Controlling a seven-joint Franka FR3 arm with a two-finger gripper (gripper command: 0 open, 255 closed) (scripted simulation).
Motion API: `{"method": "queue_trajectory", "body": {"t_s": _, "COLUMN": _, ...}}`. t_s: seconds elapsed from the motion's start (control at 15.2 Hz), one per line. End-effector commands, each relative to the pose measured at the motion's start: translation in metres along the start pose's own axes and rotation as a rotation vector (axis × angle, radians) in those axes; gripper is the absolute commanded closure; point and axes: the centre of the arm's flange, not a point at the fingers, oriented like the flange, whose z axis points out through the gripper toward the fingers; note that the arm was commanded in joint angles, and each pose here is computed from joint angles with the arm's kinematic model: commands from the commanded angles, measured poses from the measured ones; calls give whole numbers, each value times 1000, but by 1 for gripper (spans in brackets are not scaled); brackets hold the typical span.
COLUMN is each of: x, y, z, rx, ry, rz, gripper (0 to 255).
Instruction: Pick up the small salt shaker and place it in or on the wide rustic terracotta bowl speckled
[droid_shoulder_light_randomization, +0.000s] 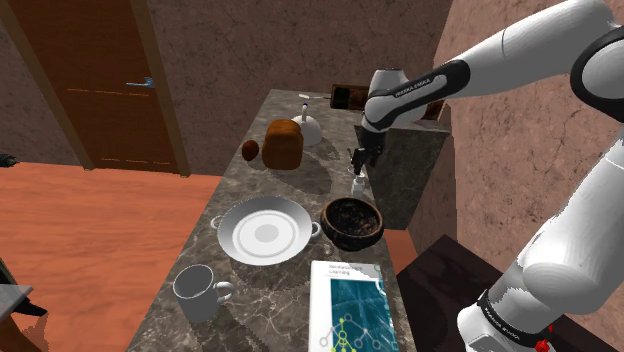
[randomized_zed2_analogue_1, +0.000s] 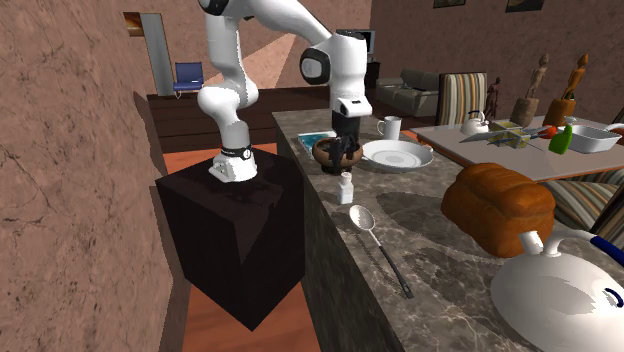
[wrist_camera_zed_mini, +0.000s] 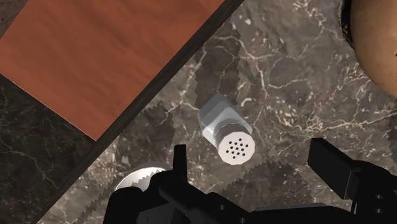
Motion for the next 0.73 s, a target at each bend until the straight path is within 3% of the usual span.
{"method": "queue_trajectory", "body": {"t_s": 0.0, "x": 2, "y": 2, "z": 11, "rx": 1, "ry": 0, "rz": 0, "gripper": 0}}
{"method": "queue_trajectory", "body": {"t_s": 0.26, "x": 2, "y": 2, "z": 35, "rx": 1, "ry": 0, "rz": 0, "gripper": 0}}
{"method": "queue_trajectory", "body": {"t_s": 0.66, "x": 2, "y": 2, "z": 35, "rx": 1, "ry": 0, "rz": 0, "gripper": 0}}
